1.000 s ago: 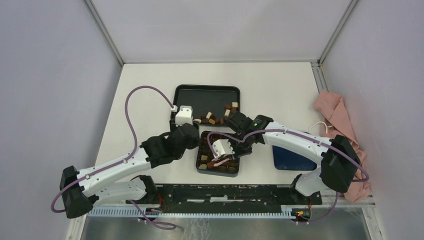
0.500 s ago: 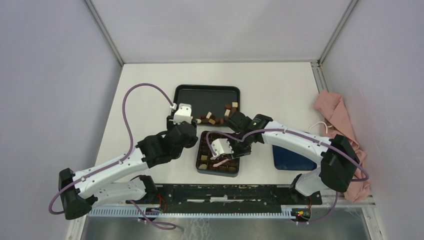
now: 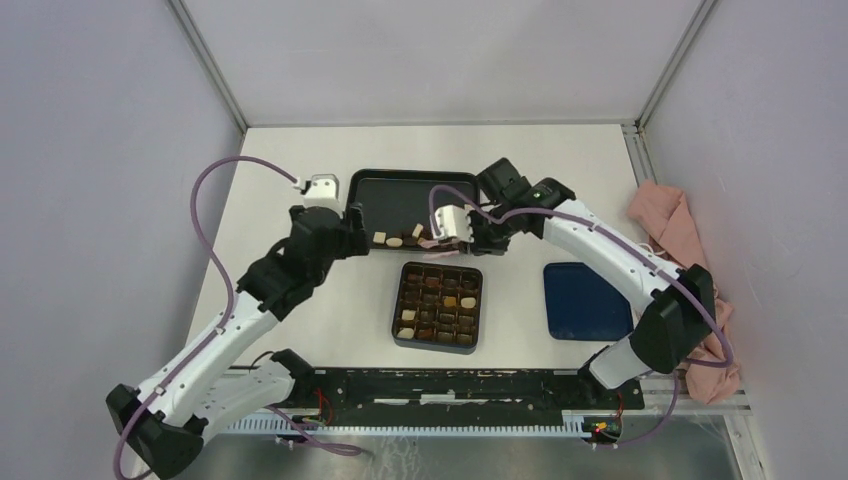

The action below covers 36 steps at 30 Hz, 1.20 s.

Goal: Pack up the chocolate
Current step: Place the fake chocolate in the packing box, then pick up the fake chocolate from the plate.

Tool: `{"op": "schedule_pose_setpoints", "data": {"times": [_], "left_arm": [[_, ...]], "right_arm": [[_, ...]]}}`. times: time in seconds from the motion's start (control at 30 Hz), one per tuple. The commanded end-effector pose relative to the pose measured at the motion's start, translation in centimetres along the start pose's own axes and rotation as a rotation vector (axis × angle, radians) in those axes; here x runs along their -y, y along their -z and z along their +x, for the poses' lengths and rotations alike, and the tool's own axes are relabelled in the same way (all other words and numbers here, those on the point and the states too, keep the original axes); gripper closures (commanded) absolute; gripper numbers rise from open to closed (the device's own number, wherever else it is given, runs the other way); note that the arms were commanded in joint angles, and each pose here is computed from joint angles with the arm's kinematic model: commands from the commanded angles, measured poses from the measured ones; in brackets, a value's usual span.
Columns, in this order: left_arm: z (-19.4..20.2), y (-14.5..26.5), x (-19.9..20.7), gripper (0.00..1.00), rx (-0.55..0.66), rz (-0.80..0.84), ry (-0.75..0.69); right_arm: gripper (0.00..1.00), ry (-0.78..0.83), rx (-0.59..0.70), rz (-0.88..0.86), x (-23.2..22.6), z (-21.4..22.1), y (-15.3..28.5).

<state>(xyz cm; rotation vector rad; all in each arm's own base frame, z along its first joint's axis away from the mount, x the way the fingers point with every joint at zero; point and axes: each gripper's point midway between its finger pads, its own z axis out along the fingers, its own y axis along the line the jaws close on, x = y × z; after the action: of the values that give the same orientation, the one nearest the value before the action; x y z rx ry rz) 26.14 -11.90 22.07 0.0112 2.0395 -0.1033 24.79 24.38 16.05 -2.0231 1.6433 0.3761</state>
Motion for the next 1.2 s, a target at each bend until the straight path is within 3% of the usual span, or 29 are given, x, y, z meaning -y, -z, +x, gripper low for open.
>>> {"op": "schedule_pose_setpoints", "data": {"times": [0.0, 0.1, 0.3, 0.63, 1.17], "left_arm": [[-3.7, -0.9, 0.2, 0.09, 0.039, 0.122, -0.009], [-3.6, -1.8, -1.1, 0.02, 0.042, 0.057, -0.048], [-2.3, -2.7, -2.6, 0.02, 0.024, -0.013, -0.126], [-0.9, -2.9, -3.5, 0.02, -0.002, -0.049, -0.129], [-0.8, -3.4, -3.8, 0.02, -0.017, -0.038, -0.113]], "right_arm": [[0.63, -0.057, -0.054, 0.095, 5.0, 2.2, 0.7], [0.63, -0.098, -0.122, 0.129, 7.1, 4.7, -0.1], [0.63, -0.140, -0.218, 0.103, 8.6, 8.0, -2.8], [0.64, -0.173, -0.218, 0.083, 12.0, 7.6, -5.7], [0.64, -0.181, -0.215, 0.004, 11.1, 7.3, -8.4]]}}
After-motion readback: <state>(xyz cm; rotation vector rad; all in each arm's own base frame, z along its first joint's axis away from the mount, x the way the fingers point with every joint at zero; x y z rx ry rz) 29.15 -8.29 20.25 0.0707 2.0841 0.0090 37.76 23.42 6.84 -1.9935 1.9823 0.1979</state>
